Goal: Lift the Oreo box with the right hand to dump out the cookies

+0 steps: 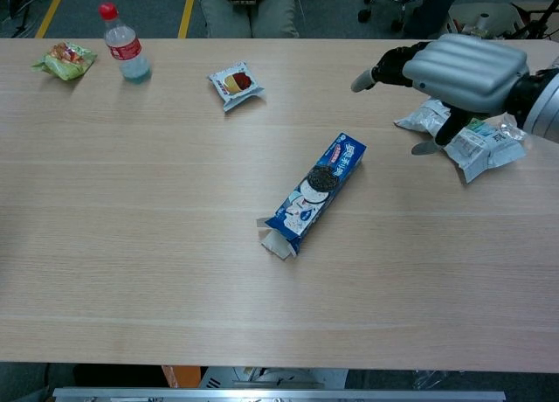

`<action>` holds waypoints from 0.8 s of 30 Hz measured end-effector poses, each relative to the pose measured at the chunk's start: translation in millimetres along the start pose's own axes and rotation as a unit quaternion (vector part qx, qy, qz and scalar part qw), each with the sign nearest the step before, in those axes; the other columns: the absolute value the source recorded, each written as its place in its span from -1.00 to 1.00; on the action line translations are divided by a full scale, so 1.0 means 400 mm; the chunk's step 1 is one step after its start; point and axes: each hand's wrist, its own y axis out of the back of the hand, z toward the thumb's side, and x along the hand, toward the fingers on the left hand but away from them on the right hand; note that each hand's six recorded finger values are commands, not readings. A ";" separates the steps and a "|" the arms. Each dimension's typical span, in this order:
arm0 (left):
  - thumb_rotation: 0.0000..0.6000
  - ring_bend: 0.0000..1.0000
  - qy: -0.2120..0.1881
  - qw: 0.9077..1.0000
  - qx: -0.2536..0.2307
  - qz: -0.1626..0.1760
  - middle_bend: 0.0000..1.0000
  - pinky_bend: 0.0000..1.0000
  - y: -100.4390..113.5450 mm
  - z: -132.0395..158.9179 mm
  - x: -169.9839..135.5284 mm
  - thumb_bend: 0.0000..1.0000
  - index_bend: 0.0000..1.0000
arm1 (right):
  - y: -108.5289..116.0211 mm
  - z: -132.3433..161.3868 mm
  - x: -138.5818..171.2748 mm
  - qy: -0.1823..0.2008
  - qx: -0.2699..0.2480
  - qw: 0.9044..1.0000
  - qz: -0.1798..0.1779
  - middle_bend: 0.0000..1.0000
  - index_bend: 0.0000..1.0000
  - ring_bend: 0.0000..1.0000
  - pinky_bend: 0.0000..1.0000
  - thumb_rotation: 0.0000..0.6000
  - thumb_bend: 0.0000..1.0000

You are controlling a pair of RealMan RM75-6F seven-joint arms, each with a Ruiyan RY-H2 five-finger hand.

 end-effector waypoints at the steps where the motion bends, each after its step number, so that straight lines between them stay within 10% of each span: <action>1: 1.00 -0.70 0.001 1.000 0.000 0.000 -0.66 -0.79 -0.001 -0.001 0.000 -0.46 -0.56 | -0.010 0.009 -0.015 0.003 0.008 1.000 0.004 -0.54 -0.64 -0.72 -0.53 1.00 -1.00; 24: 1.00 -0.70 0.015 1.000 -0.007 -0.001 -0.66 -0.79 -0.005 -0.031 -0.007 -0.46 -0.56 | -0.163 0.093 -0.225 0.012 0.118 0.991 0.066 -0.55 -0.67 -0.72 -0.53 1.00 -1.00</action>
